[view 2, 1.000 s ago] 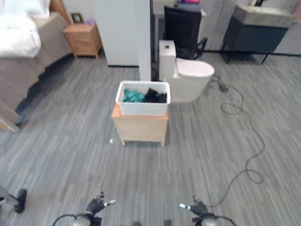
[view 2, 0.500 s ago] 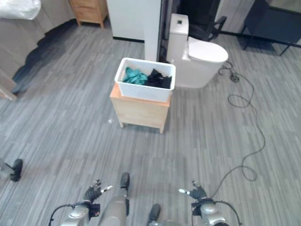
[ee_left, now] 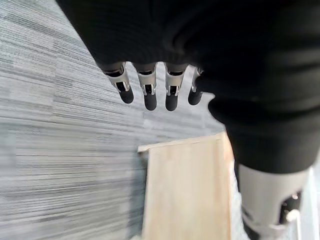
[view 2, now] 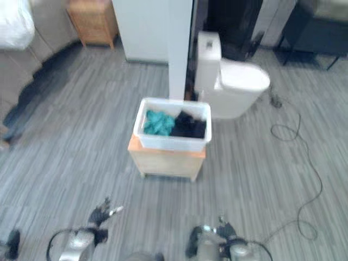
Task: Grab the laundry basket,head to the washer,open it,put in the laundry and shut it.
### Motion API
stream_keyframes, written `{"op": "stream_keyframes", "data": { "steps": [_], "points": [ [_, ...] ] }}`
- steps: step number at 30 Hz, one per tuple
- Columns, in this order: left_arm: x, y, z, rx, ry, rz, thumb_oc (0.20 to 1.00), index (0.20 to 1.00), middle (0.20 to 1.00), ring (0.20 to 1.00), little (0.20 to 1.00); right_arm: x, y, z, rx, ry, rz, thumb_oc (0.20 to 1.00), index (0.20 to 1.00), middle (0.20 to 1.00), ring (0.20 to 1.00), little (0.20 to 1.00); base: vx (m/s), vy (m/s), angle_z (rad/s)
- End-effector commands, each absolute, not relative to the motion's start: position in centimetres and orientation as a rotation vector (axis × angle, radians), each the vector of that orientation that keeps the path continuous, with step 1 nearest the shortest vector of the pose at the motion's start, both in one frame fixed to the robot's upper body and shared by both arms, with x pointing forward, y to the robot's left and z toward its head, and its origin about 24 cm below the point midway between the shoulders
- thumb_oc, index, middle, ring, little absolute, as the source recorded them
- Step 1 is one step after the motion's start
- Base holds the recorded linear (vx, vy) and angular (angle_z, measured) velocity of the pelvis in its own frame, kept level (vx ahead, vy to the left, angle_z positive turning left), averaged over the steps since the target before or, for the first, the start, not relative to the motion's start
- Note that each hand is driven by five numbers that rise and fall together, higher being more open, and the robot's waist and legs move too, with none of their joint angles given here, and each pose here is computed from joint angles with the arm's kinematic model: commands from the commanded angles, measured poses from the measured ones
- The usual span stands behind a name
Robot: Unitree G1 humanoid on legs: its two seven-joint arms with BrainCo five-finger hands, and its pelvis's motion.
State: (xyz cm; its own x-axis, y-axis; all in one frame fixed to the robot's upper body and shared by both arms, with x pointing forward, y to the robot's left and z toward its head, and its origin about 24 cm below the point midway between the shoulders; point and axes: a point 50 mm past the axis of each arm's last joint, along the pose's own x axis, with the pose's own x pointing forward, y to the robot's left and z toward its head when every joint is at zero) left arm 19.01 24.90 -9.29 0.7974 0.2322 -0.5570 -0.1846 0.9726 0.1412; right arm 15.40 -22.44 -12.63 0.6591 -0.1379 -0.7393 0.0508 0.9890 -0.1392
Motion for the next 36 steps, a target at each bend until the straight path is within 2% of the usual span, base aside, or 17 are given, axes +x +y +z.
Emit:
{"op": "stream_keyframes", "data": {
  "steps": [1, 6, 10, 19, 24, 26, 30, 34, 35, 36],
  "points": [
    [19.0, 25.3, -8.3, 0.128, 0.536, 0.187, 1.000, 1.000, 1.000, 1.000, 1.000, 16.4, -23.0, -11.8, -0.109, 0.786, -0.119, 1.000, 1.000, 1.000, 1.000, 1.000, 0.43, -0.114, 0.05],
    [18.5, 25.1, -8.7, 0.092, 0.553, 0.203, 1.000, 1.000, 1.000, 1.000, 1.000, 15.7, -23.8, -12.0, -0.123, 0.811, -0.129, 1.000, 1.000, 1.000, 1.000, 1.000, 0.29, -0.204, 0.26],
    [18.7, 24.8, -8.8, 0.050, 0.551, 0.236, 1.000, 1.000, 1.000, 1.000, 1.000, 16.6, -24.1, -11.5, -0.159, 0.788, -0.116, 1.000, 1.000, 1.000, 1.000, 1.000, 0.13, -0.182, -0.27],
    [18.8, 24.8, -8.4, 0.012, 0.513, 0.267, 1.000, 1.000, 1.000, 1.000, 1.000, 17.4, -24.0, -11.3, -0.189, 0.774, -0.088, 1.000, 1.000, 1.000, 1.000, 1.000, 0.15, 0.048, -0.21],
    [17.6, 25.9, -7.6, 0.026, 0.476, 0.320, 1.000, 1.000, 1.000, 1.000, 1.000, 16.7, -23.7, -11.2, -0.154, 0.754, -0.098, 1.000, 1.000, 1.000, 1.000, 1.000, 0.18, 0.090, -0.30],
    [15.5, 27.3, -5.5, 0.058, 0.388, 0.359, 1.000, 1.000, 1.000, 1.000, 1.000, 16.7, -24.7, -9.8, -0.124, 0.674, -0.139, 1.000, 1.000, 1.000, 1.000, 1.000, 0.16, 0.152, -0.09],
    [14.7, 28.6, -3.7, -0.036, 0.308, 0.439, 1.000, 1.000, 1.000, 1.000, 1.000, 17.8, -25.6, -7.7, -0.144, 0.584, -0.140, 1.000, 1.000, 1.000, 1.000, 1.000, 0.09, 0.113, -0.15],
    [17.8, 29.3, -0.7, -0.064, 0.190, 0.399, 1.000, 1.000, 1.000, 1.000, 1.000, 20.8, -27.2, -3.9, -0.249, 0.459, -0.121, 1.000, 1.000, 1.000, 1.000, 1.000, 0.03, 0.092, 0.01],
    [20.2, 29.0, 1.2, -0.072, 0.118, 0.360, 1.000, 1.000, 1.000, 1.000, 1.000, 22.3, -28.2, -2.2, -0.270, 0.409, -0.137, 1.000, 1.000, 1.000, 1.000, 1.000, -0.04, 0.057, 0.06],
    [20.2, 29.0, 1.2, -0.073, 0.117, 0.359, 1.000, 1.000, 1.000, 1.000, 1.000, 22.3, -28.2, -2.2, -0.270, 0.408, -0.138, 1.000, 1.000, 1.000, 1.000, 1.000, -0.08, 0.070, 0.26]
  ]
}}
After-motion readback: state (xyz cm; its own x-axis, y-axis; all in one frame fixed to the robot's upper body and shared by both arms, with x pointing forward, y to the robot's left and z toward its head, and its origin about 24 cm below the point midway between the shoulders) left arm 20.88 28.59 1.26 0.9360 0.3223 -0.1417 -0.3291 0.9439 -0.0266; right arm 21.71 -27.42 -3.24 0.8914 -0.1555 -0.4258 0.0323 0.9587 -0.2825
